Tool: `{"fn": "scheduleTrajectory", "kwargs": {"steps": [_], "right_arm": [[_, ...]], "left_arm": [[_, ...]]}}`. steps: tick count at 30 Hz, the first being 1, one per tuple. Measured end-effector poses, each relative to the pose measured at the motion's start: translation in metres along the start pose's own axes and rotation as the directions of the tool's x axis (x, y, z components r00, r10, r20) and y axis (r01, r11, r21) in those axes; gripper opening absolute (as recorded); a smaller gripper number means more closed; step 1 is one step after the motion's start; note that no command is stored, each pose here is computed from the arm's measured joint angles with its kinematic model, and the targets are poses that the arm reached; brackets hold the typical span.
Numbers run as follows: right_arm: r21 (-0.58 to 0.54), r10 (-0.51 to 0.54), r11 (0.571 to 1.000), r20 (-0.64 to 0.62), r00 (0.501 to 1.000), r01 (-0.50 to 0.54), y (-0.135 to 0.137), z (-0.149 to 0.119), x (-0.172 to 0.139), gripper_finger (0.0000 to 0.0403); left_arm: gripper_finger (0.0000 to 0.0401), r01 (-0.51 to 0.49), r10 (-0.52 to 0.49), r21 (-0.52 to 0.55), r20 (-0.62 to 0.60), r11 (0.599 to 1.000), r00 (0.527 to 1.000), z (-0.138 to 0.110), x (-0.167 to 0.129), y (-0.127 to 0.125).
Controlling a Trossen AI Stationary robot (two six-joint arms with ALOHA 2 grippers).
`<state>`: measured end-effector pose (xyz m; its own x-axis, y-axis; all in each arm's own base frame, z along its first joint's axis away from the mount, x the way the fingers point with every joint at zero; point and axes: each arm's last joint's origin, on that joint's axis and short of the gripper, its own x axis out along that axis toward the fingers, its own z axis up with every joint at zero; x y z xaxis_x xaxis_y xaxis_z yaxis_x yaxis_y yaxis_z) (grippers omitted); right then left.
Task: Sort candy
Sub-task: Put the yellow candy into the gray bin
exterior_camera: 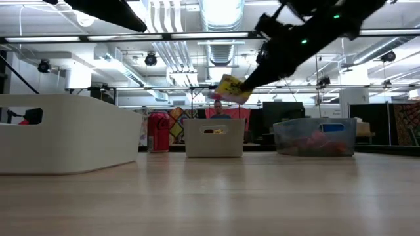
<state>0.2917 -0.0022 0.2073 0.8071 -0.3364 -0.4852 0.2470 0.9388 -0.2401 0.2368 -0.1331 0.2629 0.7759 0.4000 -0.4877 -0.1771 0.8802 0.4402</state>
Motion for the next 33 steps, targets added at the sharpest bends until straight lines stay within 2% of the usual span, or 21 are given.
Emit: {"fn": "scheduleTrajectory", "kwargs": {"steps": [3,5,11,15,20,24,29,33], "right_arm": [[-0.072,-0.036,0.997,-0.003,0.999,0.036,-0.02,0.01,0.014,0.0008],[-0.1,-0.025,0.995,-0.004,1.0,0.025,-0.035,0.016,0.023,0.0008],[-0.176,0.049,0.982,-0.089,0.995,-0.064,-0.076,0.027,0.052,0.0008],[-0.225,0.107,0.963,-0.179,0.978,-0.147,-0.094,0.028,0.073,0.0008],[-0.268,0.126,0.94,-0.299,0.946,-0.21,-0.103,0.025,0.096,0.0008],[-0.289,0.128,0.928,-0.344,0.93,-0.234,-0.105,0.024,0.107,0.0009],[-0.274,0.13,0.931,-0.363,0.923,-0.239,-0.106,0.029,0.111,0.0011],[-0.247,0.127,0.943,-0.357,0.925,-0.225,-0.107,0.031,0.111,0.0037]], "left_arm": [[0.0126,-0.001,0.001,0.001,-0.001,1.0,1.0,0.0,0.0,0.0],[0.0126,-0.001,0.001,0.0,-0.001,1.0,1.0,0.0,0.0,0.0],[0.0126,-0.007,0.007,-0.028,-0.026,1.0,1.0,-0.004,-0.002,0.003],[0.0126,-0.011,0.01,-0.042,-0.038,0.999,0.999,-0.005,-0.003,0.005],[0.0126,-0.017,0.014,-0.049,-0.054,0.999,0.998,-0.007,-0.004,0.006],[0.0126,-0.02,0.016,-0.06,-0.063,0.998,0.998,-0.009,-0.004,0.007],[0.0126,-0.022,0.017,-0.071,-0.065,0.997,0.998,-0.011,-0.005,0.009],[0.0126,-0.023,0.018,-0.079,-0.067,0.997,0.998,-0.013,-0.005,0.008]]}}
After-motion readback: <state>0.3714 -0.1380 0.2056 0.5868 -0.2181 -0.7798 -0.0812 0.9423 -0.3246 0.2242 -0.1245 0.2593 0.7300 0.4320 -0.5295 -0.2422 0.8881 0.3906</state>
